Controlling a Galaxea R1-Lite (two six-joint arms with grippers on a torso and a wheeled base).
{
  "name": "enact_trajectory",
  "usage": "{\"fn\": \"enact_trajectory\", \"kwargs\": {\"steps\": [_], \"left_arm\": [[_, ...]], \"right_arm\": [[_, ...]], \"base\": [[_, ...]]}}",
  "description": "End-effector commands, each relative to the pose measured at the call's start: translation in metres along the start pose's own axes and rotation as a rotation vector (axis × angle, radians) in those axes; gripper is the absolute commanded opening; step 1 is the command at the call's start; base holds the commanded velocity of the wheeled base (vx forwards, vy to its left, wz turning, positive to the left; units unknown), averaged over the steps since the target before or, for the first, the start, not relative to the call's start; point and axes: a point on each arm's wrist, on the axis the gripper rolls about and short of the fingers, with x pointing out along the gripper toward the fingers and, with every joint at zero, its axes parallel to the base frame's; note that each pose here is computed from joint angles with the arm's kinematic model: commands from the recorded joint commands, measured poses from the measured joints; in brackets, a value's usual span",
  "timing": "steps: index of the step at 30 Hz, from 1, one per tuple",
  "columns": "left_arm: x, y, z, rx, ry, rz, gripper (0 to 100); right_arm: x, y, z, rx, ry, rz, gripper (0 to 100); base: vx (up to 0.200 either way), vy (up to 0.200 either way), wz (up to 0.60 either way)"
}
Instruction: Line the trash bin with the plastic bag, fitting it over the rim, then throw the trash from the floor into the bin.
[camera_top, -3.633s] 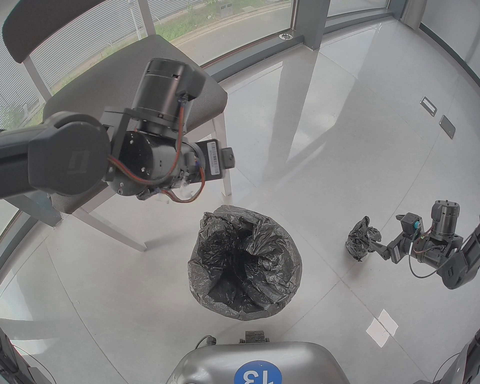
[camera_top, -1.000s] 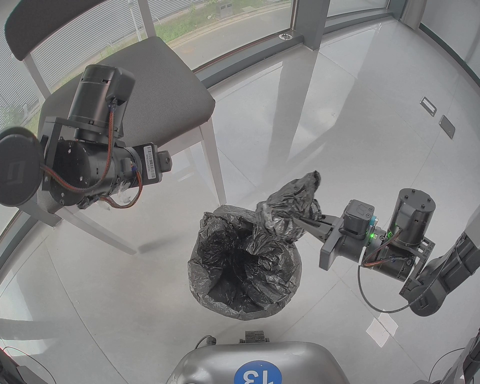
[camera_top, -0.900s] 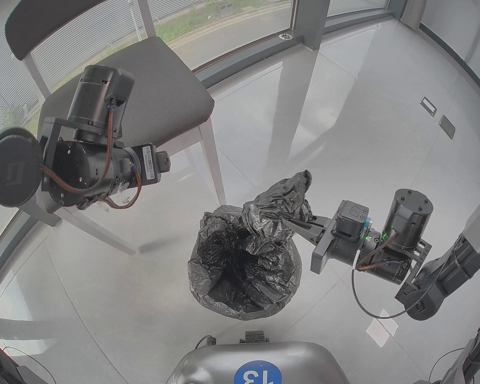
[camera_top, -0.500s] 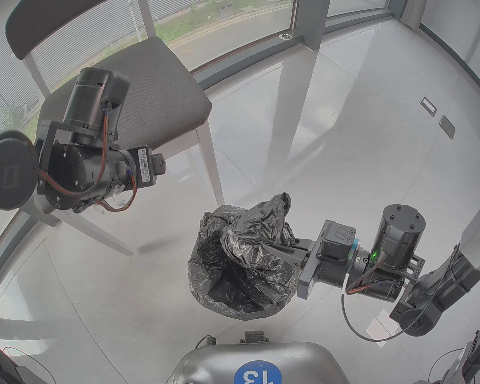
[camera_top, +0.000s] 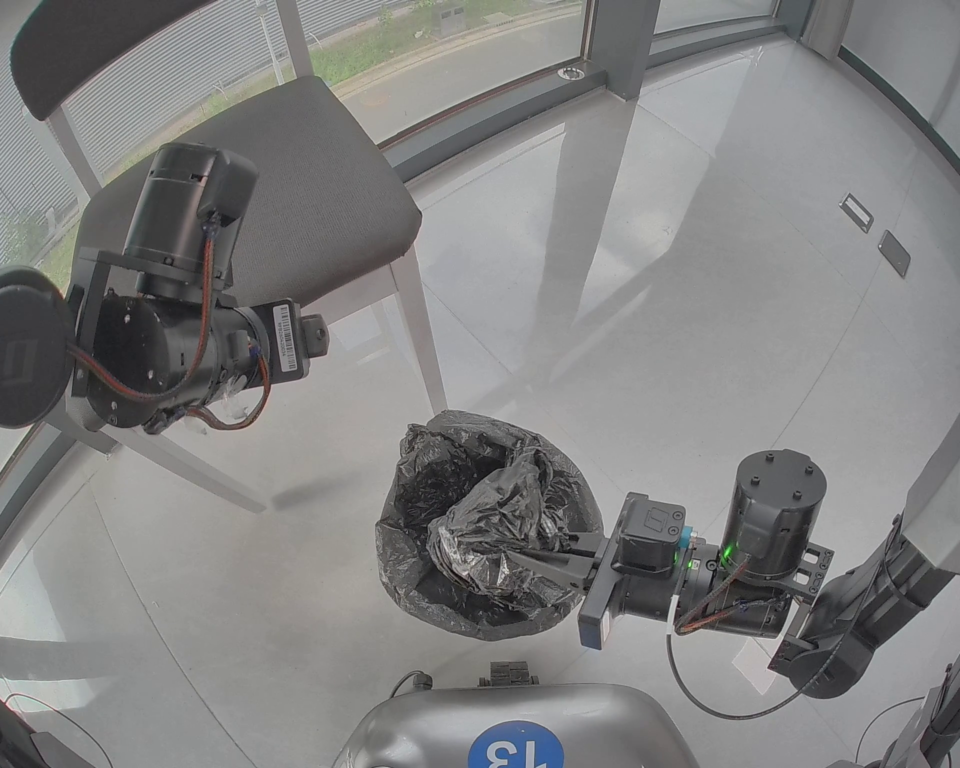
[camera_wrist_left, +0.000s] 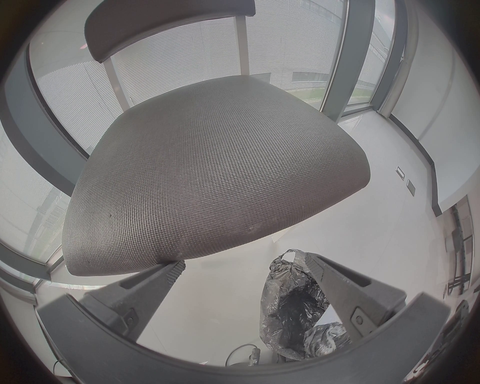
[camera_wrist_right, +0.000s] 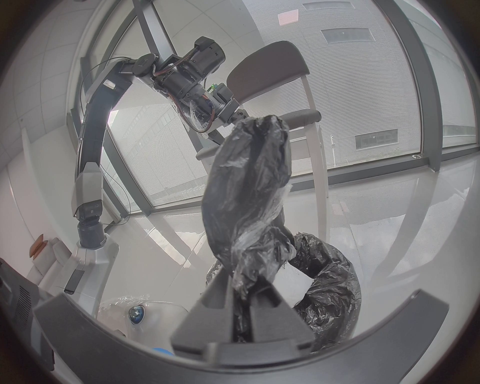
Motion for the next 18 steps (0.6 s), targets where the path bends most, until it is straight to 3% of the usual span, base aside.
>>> {"fn": "enact_trajectory", "kwargs": {"steps": [1, 18], "left_arm": [[-0.0008, 0.0014, 0.0002, -0.002, -0.001, 0.004, 100], [-0.0025, 0.008, -0.0018, -0.007, -0.003, 0.031, 100]], "right_arm": [[0.0056, 0.0043, -0.0037, 0.002, 0.008, 0.018, 100], [0.0056, 0.0029, -0.0023, -0.004, -0.008, 0.01, 100]], "base": [[0.0, 0.0, 0.0], [0.0, 0.0, 0.0]]}}
